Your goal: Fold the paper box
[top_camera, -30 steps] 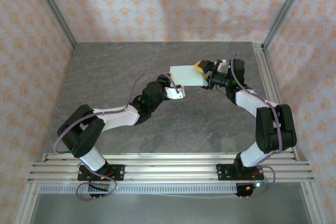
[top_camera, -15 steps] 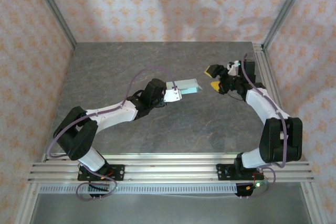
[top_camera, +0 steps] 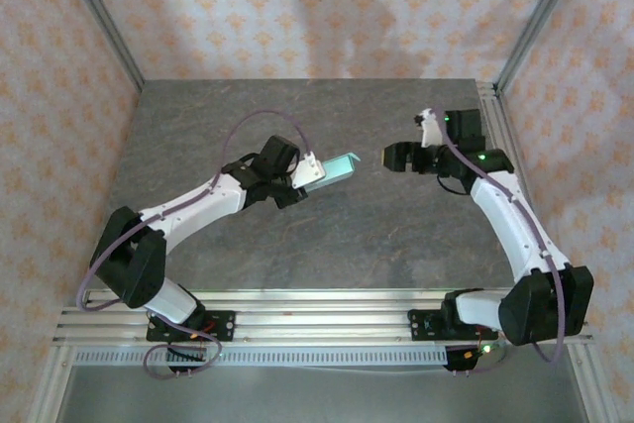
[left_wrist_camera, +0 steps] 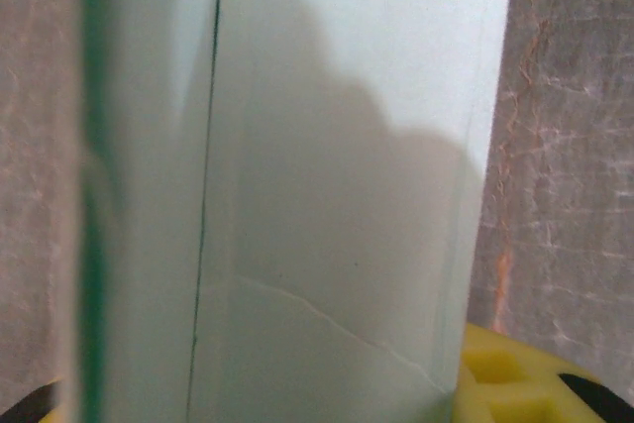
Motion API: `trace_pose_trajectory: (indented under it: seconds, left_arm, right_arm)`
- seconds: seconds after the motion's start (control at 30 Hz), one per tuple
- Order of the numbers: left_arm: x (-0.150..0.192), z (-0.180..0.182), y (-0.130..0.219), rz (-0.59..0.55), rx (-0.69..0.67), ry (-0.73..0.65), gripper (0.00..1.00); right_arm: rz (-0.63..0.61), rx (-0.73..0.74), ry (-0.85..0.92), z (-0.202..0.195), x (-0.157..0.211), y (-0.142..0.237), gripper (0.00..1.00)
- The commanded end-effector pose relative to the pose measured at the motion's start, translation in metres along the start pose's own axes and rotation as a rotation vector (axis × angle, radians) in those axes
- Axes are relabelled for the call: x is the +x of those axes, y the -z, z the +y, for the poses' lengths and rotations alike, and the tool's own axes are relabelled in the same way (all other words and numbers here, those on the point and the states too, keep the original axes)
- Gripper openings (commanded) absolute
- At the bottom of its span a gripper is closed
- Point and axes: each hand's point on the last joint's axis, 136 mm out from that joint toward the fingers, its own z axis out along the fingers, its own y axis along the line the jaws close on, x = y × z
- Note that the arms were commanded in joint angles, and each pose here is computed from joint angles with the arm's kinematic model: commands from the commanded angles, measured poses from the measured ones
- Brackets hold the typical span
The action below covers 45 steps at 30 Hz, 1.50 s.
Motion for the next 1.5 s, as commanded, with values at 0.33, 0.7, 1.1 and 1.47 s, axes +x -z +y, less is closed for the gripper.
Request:
trace_pose_trajectory:
  seconds: [0.33, 0.7, 1.1, 1.47]
  left_arm:
    - [0.028, -0.047, -0.004, 0.092, 0.297, 0.054, 0.31]
    - [0.039, -0.049, -0.026, 0.156, 0.342, 0.075, 0.31]
    - [0.043, -0.05, -0.027, 0.169, 0.341, 0.068, 0.32]
    - [0.04, -0.048, -0.029, 0.165, 0.337, 0.081, 0.32]
  right_arm:
    - [0.161, 0.002, 0.597, 0.04, 0.031, -0.051, 0.52]
    - [0.251, -0.109, 0.644, 0.047, 0.041, -0.082, 0.41]
    - [0.267, -0.099, 0.611, 0.043, 0.032, -0.105, 0.18]
    - [0.249, -0.082, 0.564, 0.053, 0.035, -0.098, 0.15]
